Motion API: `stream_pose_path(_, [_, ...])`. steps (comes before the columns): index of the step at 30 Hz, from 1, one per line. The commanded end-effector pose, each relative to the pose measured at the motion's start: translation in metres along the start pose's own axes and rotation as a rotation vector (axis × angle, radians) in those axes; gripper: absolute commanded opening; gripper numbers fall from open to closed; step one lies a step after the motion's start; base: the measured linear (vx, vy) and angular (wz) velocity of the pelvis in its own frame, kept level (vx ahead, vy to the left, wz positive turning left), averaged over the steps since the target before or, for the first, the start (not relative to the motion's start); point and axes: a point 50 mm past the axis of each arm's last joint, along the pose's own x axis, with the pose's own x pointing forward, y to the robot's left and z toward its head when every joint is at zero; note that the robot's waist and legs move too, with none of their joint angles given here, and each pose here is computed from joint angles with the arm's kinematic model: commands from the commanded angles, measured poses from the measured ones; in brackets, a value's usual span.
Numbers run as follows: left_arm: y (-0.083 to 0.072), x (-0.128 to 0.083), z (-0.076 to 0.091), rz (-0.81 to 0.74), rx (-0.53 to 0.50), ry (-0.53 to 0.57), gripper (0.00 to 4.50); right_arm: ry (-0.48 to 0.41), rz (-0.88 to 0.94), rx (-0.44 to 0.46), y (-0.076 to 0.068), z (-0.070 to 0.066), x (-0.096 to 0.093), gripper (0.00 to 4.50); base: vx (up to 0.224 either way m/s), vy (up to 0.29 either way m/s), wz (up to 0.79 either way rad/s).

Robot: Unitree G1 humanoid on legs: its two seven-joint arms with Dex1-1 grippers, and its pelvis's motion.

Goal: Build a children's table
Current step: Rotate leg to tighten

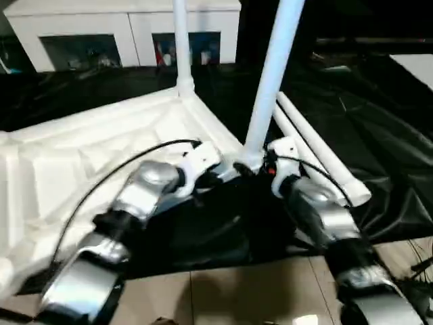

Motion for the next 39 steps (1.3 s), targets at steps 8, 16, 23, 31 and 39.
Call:
stream_pose_path(8, [-0.029,-0.018,-0.033,-0.307,0.052,0.055,0.00,0.014,0.262,-0.116,0.000,0.011,-0.026,4.46,0.000,0.000,0.00])
stream_pose_path(16, [-0.029,-0.029,-0.032,-0.373,0.055,0.038,0.00,0.062,0.406,-0.151,0.006,0.007,-0.033,4.46,0.000,0.000,0.00])
stream_pose_path(23, [-0.027,-0.031,-0.031,-0.370,0.060,0.038,0.00,0.086,0.442,-0.155,0.007,0.003,-0.034,3.76,0.000,0.000,0.00])
stream_pose_path(31, [-0.028,-0.031,-0.032,-0.377,0.057,0.033,0.00,0.103,0.454,-0.158,0.003,0.002,-0.037,3.14,0.000,0.000,0.00])
stream_pose_path(39, [-0.030,-0.032,-0.033,-0.386,0.052,0.034,0.00,0.106,0.467,-0.148,0.006,-0.002,-0.037,2.73,0.000,0.000,0.00])
